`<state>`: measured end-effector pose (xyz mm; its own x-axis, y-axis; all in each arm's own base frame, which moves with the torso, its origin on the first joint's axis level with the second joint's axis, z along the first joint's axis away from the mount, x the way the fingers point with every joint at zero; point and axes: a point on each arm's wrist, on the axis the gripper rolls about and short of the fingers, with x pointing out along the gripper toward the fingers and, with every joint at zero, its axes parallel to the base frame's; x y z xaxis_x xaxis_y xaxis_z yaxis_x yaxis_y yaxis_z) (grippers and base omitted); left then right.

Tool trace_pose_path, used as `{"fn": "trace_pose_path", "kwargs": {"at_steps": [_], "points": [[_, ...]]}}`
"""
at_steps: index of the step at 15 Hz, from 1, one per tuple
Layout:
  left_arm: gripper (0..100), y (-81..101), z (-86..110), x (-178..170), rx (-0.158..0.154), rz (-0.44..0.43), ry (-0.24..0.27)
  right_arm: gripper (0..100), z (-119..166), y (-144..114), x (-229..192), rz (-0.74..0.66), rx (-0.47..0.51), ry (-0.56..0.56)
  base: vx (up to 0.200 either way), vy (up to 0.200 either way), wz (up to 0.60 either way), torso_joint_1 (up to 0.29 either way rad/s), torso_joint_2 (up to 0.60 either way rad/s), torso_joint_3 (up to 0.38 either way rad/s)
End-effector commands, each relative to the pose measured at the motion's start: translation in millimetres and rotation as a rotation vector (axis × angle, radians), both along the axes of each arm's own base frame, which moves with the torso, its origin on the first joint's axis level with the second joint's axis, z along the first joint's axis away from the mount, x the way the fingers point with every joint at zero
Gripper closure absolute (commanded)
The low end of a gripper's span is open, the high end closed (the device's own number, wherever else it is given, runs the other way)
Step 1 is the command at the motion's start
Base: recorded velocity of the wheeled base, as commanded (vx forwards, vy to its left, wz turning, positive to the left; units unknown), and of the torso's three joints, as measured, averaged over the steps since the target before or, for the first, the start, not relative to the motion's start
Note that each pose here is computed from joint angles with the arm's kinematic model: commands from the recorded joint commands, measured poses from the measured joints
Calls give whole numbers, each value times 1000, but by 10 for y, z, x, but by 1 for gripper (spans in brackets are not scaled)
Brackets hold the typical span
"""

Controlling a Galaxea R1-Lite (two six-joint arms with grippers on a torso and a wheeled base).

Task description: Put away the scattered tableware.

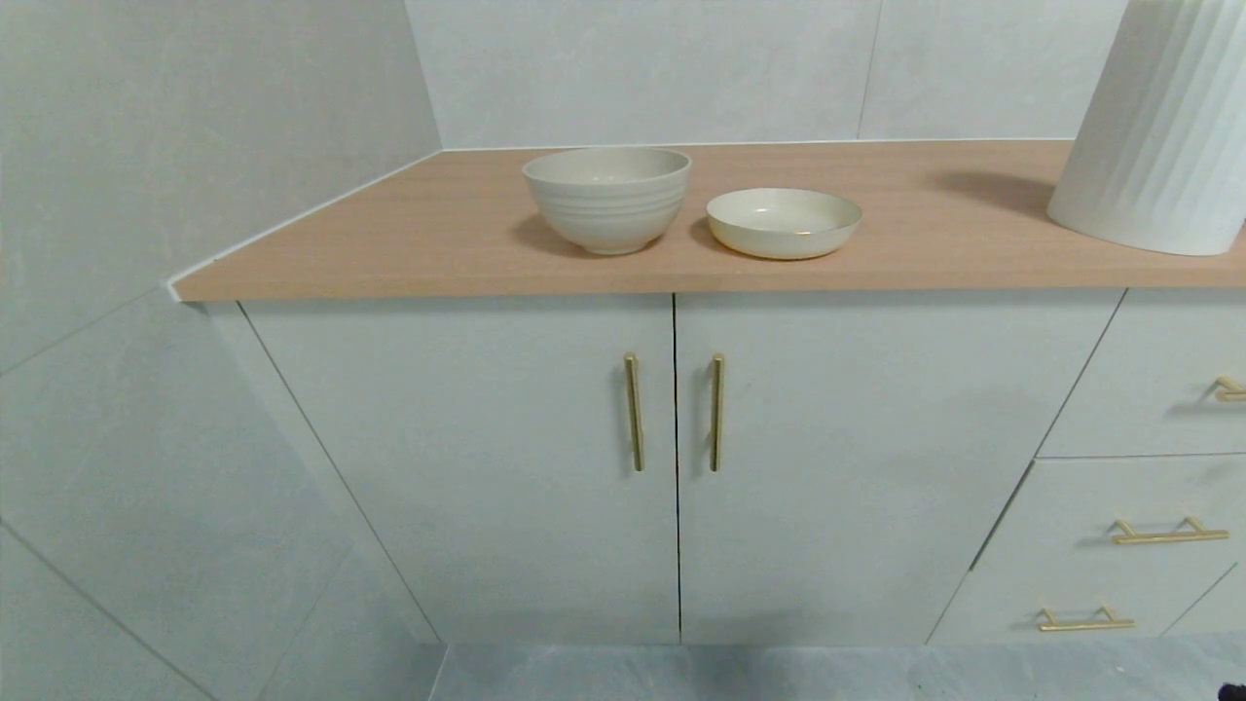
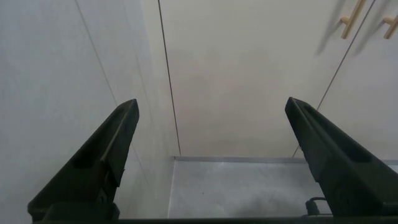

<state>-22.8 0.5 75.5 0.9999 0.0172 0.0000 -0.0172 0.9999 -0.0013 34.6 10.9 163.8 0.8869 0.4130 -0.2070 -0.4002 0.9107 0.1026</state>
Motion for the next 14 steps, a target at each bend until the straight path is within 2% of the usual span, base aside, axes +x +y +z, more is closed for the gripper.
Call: {"fn": "trace_pose_path", "kwargs": {"at_steps": [1,3,6,9,14], "points": [[0,0,0,0,0,0,0,0,317,234,705,161,-8,82,0,0,0,0,0,0],[0,0,0,0,3,0,0,0,335,388,939,224,-6,84,0,0,0,0,0,0],[0,0,0,0,3,0,0,0,280,755,1306,326,-22,91,0,0,0,0,0,0],[0,0,0,0,3,0,0,0,95,1192,1702,320,-48,72,0,0,0,0,0,0],[0,0,0,0,3,0,0,0,80,1562,2065,350,29,71,0,0,0,0,0,0]]}}
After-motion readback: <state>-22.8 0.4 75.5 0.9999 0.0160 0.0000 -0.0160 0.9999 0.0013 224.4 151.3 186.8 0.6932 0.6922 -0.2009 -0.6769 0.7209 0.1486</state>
